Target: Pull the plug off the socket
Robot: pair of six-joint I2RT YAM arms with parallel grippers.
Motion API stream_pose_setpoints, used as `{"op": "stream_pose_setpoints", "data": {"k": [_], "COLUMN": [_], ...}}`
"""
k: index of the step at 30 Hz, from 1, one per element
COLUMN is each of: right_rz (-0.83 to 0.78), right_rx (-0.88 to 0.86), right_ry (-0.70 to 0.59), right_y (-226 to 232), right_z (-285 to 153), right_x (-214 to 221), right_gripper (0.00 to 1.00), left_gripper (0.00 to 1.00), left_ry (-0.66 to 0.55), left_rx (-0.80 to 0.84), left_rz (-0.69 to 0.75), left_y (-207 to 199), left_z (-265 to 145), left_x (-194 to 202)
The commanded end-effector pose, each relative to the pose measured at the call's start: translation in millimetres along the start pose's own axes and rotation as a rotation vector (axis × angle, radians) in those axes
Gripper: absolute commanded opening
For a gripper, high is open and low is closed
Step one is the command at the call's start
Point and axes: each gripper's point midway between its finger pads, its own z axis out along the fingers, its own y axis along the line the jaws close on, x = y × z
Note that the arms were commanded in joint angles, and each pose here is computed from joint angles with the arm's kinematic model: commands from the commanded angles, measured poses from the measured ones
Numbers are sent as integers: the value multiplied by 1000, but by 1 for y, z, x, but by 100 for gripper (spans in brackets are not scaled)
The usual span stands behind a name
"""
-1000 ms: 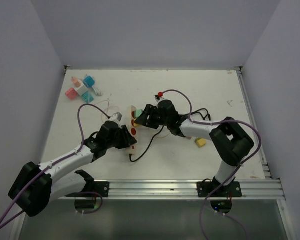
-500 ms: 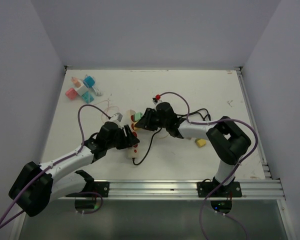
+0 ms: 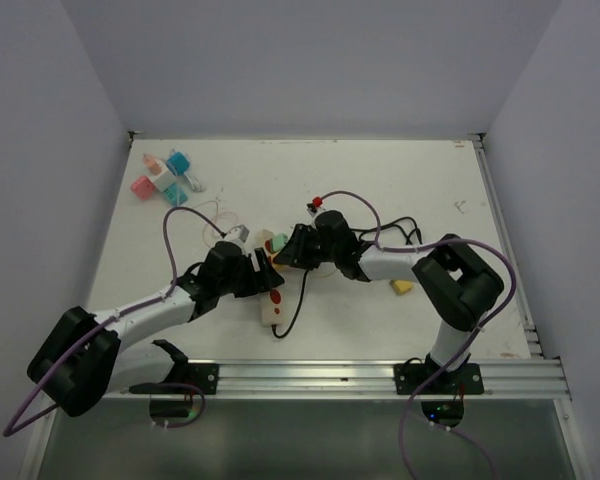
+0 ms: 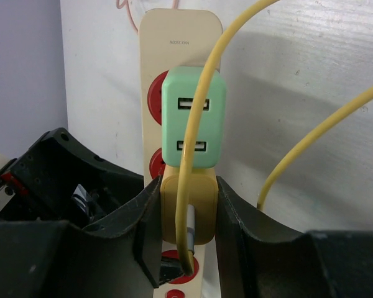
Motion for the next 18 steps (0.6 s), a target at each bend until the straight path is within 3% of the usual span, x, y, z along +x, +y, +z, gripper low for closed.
{"op": "stream_pose_setpoints", "data": {"k": [1,7,13,15,16,18], "right_rz": [-40,-29,-23,-21,-17,-14], "right_rx": [-144,-159,-176,-180,-182,-186], "right_ry": [-56,-83,-88,-87,-88,-88], "right_y": [48,54,60,61,62,63], "right_z": [-16,-20,-20,-20,-21,-22], "right_x": [-15,-19,-19,-19,-19,-18], "right_gripper": [0,0,0,0,0,0], "left_gripper": [77,74,59,45,32,15], "left_ry": [-65,-39,-31,-32,-32,-38], "left_rx": [51,44,51,47,45,35], "left_rz": [-10,-34,-52,-56,-57,-58], "left_y": [-19,-15,-14,-13,-13,-10], "left_z": [5,11,14,15,14,14], "left_x": [-20,-14,-10,-9,-8,-8]}}
